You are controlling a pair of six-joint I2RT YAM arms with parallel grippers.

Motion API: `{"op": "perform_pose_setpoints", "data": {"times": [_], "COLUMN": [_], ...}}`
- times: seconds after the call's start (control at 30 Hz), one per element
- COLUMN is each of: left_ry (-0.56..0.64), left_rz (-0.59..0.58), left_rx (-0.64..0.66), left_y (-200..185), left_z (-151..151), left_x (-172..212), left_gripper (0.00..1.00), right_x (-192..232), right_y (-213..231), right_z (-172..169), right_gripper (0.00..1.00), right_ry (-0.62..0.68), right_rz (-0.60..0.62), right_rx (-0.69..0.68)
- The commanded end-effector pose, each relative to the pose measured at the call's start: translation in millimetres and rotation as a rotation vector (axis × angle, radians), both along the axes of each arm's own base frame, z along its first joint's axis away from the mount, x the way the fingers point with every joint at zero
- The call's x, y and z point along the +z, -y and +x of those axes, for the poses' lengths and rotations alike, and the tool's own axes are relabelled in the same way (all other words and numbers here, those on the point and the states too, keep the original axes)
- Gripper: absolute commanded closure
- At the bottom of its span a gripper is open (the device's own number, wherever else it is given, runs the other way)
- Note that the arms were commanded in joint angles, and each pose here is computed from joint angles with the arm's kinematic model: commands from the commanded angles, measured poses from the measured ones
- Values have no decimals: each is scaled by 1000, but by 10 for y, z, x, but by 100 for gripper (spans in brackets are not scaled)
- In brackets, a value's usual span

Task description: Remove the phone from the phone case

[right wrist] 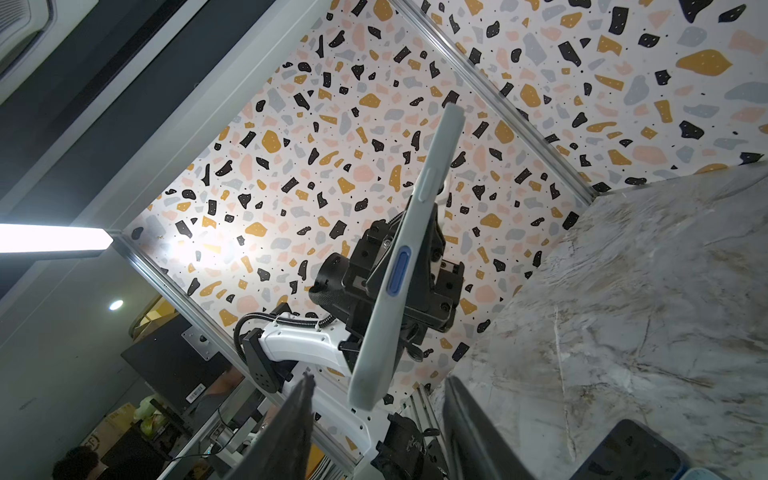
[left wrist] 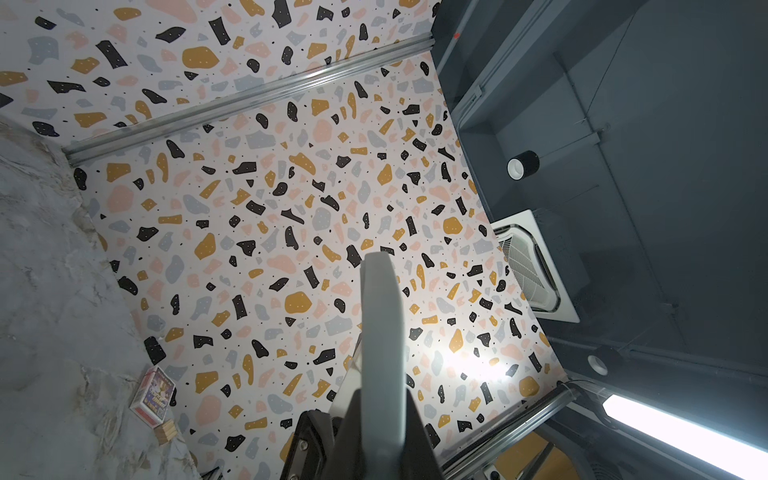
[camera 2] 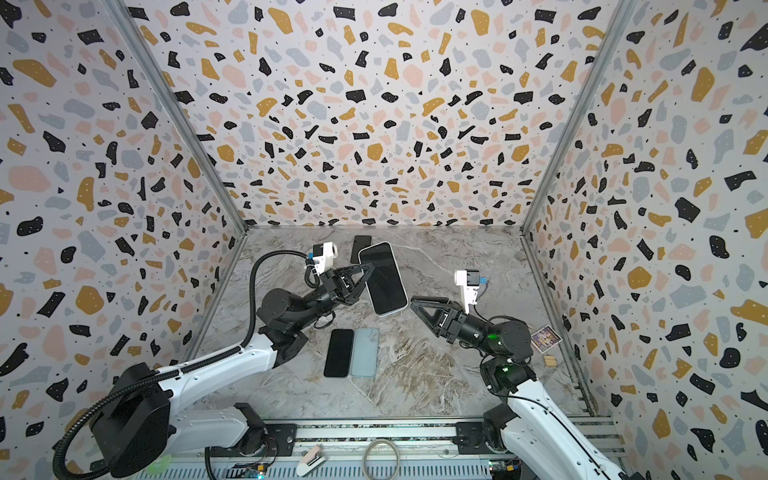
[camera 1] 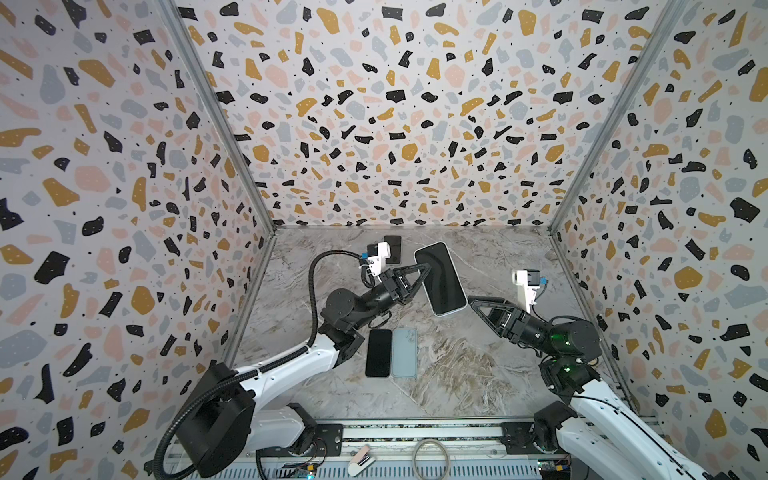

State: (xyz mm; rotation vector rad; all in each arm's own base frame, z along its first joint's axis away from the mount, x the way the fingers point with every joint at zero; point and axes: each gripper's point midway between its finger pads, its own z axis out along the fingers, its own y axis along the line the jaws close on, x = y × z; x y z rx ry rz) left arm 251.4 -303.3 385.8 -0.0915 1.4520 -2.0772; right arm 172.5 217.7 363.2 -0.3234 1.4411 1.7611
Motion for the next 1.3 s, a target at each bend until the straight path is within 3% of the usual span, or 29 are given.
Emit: {"op": "perform_pose_setpoints", "data": {"times": [0.0,0.3,0.57,0.7,0.93,1.27], "left_ry": [107,108,109,97,75,50], "left_rz": [-85,-78,-82,-99,-155,-199], "left_rx": [-11,-7,-6,-11,-28,-90], "left_y": [-89,-80,-90,-99,-142,-42], "left_z": [-156,-150,-157,-153,-167,-219], "left_x": [326,311,323,338,406,525], "left_gripper": [100,100,100,100,100,100], "right_x": [129,146,145,118,82,193], "right_y": [-23,-107,-108,-89,-84,-138], "right_z": [-104,-104,-126,-148,-227,-496], "right_gripper": [50,62,85,91,93,90], "right_ry": [57,61,71,81,120,335], "right_rz": [31,32,39,42,47,0], "right_rx": [31,46,54,49,73,170]}}
